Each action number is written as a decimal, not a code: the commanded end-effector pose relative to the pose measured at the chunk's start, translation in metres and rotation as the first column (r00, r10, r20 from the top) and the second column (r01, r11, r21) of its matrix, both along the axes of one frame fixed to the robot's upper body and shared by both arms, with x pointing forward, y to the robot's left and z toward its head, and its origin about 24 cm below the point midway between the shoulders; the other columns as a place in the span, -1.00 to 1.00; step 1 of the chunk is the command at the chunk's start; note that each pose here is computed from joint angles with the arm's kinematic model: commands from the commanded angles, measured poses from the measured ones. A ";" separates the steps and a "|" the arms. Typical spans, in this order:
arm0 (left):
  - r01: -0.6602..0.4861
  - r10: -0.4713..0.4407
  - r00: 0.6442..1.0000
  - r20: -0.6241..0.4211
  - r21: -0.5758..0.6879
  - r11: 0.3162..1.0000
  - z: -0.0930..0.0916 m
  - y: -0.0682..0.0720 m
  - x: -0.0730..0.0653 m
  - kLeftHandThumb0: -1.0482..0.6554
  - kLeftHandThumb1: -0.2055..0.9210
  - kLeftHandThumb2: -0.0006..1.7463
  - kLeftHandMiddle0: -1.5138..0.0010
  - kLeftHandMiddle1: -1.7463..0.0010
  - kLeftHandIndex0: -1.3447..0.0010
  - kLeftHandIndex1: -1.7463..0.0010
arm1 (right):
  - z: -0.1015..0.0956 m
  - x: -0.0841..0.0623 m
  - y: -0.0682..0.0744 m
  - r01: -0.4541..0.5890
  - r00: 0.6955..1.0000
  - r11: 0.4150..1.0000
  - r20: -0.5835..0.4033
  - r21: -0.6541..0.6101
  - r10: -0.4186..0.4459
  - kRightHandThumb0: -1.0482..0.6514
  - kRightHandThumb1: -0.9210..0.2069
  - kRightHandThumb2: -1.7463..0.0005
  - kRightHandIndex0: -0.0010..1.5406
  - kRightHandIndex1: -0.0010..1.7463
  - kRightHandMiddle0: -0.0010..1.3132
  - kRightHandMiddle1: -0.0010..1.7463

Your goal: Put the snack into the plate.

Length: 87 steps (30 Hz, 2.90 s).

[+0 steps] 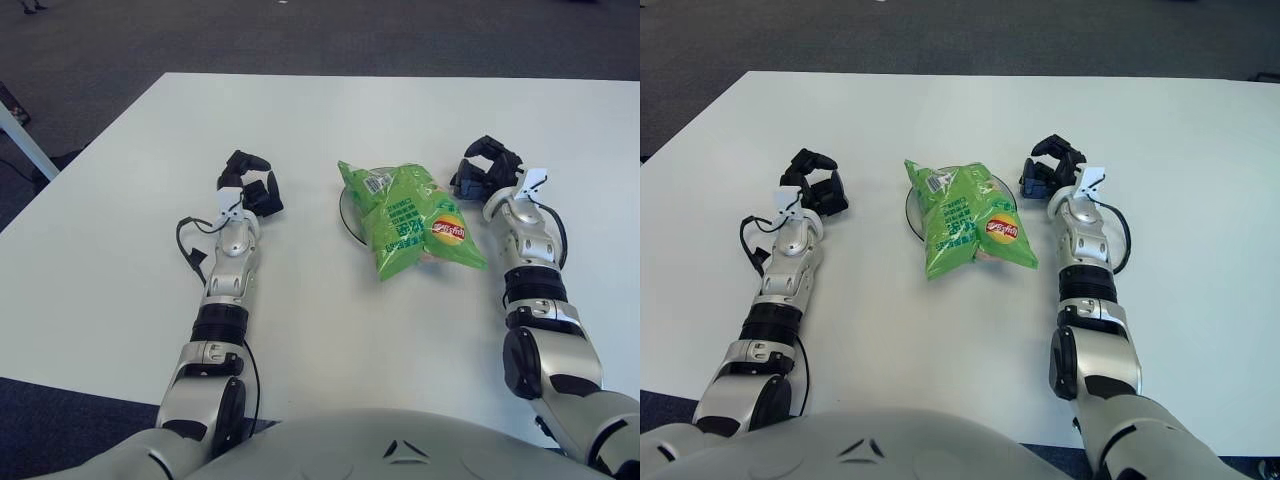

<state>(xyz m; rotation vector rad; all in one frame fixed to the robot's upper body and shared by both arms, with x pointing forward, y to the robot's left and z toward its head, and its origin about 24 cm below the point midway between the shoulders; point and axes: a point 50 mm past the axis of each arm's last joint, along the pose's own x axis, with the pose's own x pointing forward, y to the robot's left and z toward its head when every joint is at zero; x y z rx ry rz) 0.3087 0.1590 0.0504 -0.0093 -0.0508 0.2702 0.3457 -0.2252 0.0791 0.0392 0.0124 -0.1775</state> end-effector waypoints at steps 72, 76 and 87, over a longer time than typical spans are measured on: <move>0.042 -0.048 0.995 -0.085 -0.068 0.997 -0.043 0.017 -0.037 -0.36 -0.19 0.60 -0.74 -1.00 0.01 -1.00 | -0.059 -0.070 0.026 0.172 0.981 0.983 0.081 0.066 -0.177 0.23 0.79 -1.00 0.21 0.91 0.06 1.00; 0.053 -0.057 0.995 -0.080 -0.056 0.997 -0.042 0.017 -0.037 -0.36 -0.18 0.59 -0.74 -1.00 0.02 -1.00 | -0.060 -0.071 0.026 0.188 0.979 0.979 0.071 0.077 -0.193 0.23 0.79 -1.00 0.22 0.90 0.06 1.00; 0.046 -0.049 0.997 -0.066 -0.049 0.998 -0.038 0.017 -0.038 -0.35 -0.15 0.57 -0.74 -1.00 0.04 -1.00 | -0.061 -0.077 0.027 0.191 0.979 0.978 0.055 0.085 -0.196 0.23 0.77 -1.00 0.19 0.93 0.05 1.00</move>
